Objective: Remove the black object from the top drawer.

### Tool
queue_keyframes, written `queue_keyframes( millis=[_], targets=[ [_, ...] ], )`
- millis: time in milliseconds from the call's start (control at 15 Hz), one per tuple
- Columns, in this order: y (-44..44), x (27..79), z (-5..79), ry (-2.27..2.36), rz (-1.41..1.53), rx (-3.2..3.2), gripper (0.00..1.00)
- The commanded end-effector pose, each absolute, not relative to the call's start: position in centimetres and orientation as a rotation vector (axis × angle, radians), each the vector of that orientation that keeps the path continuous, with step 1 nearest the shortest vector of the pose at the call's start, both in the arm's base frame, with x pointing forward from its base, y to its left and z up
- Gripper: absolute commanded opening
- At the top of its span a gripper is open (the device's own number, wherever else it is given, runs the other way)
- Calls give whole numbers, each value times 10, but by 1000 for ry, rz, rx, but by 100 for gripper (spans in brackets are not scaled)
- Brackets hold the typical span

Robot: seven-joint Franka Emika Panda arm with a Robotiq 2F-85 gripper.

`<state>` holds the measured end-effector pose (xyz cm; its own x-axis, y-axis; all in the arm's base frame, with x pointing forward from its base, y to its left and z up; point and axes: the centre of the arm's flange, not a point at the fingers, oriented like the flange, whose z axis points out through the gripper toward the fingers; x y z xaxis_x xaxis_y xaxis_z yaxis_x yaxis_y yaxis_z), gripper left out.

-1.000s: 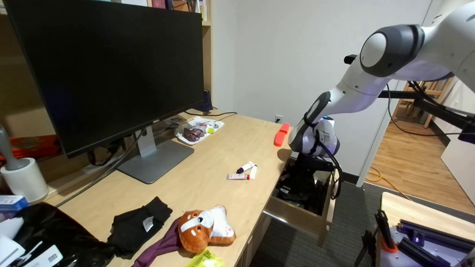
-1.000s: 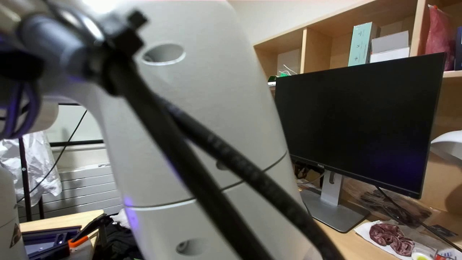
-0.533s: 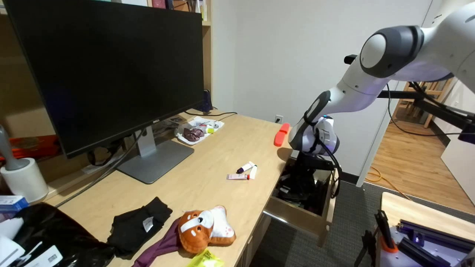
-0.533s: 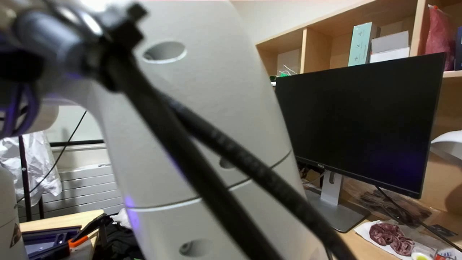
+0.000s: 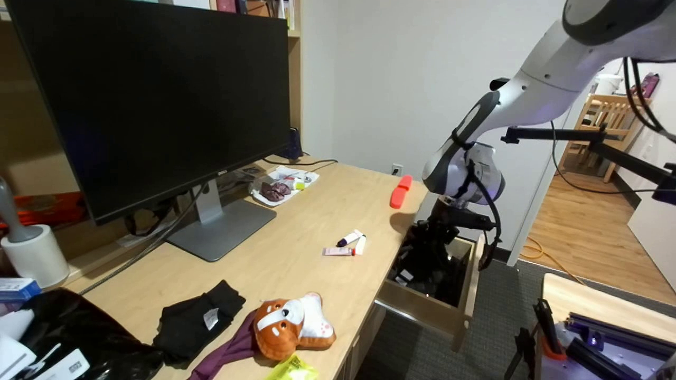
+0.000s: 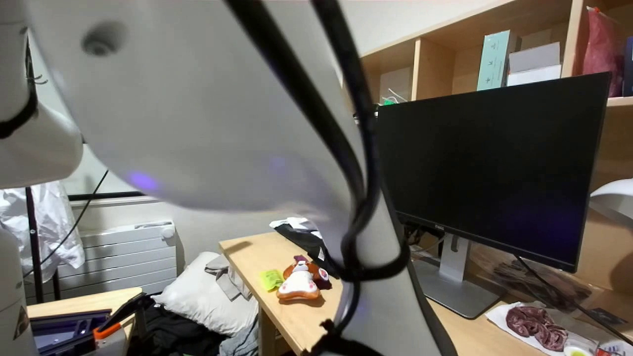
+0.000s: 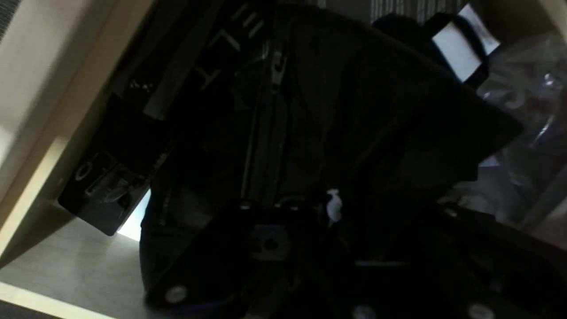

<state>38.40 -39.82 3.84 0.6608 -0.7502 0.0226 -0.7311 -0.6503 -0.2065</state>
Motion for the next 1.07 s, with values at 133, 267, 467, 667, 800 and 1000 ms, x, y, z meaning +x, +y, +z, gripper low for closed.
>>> queue_keyframes(
  millis=[133, 267, 467, 667, 800, 1000],
  targets=[
    [-345, 354, 106, 1112, -251, -2673, 10],
    [-330, 357, 121, 1097, -282, -2649, 10],
    [-312, 363, 136, 1108, -318, -2616, 10],
    [-306, 368, 141, 1130, -345, -2603, 10],
    [-312, 370, 138, 1155, -346, -2611, 10],
    [-329, 371, 133, 1212, -362, -2624, 10]
  ],
)
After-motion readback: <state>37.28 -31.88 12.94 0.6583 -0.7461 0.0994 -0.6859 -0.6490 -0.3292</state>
